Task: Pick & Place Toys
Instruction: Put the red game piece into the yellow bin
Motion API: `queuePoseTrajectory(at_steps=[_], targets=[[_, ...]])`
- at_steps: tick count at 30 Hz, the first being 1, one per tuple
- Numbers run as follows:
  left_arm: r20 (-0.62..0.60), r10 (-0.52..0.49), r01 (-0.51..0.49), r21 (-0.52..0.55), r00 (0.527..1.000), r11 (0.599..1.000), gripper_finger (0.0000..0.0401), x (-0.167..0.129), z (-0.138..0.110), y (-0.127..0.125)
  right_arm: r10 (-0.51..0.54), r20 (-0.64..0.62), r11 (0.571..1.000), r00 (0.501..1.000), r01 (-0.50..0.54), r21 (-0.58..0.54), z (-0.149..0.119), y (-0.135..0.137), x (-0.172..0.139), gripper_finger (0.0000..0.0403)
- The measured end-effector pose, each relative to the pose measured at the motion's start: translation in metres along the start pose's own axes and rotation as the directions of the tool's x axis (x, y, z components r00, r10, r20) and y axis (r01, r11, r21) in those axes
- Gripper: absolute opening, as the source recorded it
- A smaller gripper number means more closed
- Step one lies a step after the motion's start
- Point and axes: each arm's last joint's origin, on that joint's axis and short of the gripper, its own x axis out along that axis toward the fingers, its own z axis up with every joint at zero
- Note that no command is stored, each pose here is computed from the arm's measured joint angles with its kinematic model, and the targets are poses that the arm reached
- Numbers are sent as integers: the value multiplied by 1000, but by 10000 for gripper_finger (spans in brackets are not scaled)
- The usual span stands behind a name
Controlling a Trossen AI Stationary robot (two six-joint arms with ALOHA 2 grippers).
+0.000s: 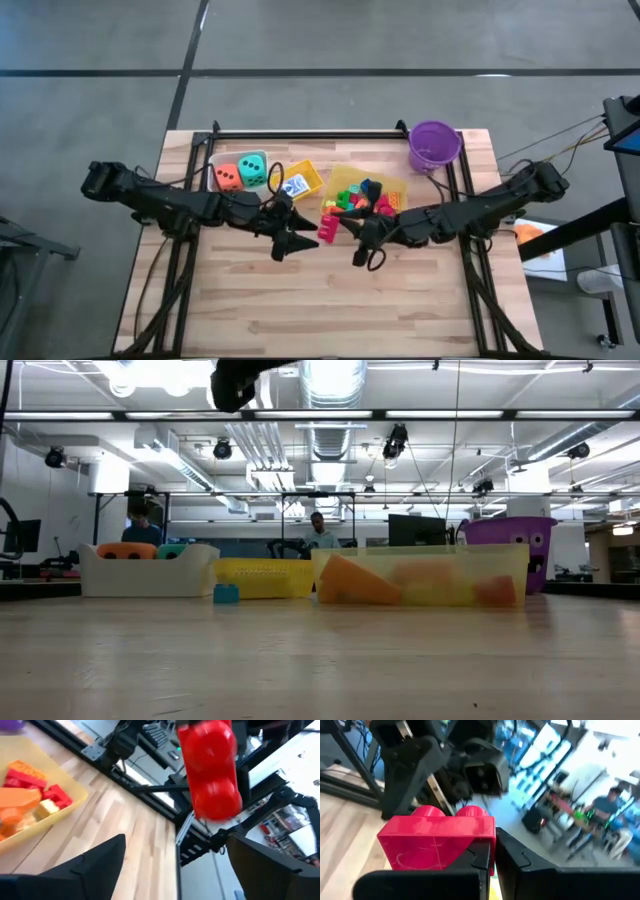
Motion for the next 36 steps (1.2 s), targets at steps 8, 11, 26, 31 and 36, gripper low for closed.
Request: queuePoseTrajectory(at_steps=[8,11,26,31,36], targets=[[-116,166,-165,13,979,986,356,-4,-13,13,-36,-291,993,956,67,96,-15,-20,-48,8],[-109,251,-252,6,962,968,356,-5,-14,19,-37,-412,974,911,124,189,-30,-33,-65,8],[-85,328,-327,24,941,945,357,-7,-8,31,44,-784,823,619,423,380,-110,-97,-60,8],[-90,354,-353,35,931,935,357,-8,-9,33,161,-842,837,515,381,393,-141,-113,-48,8],[-110,383,-380,44,917,924,357,-9,-11,35,223,-888,861,403,346,373,-167,-121,-38,8]])
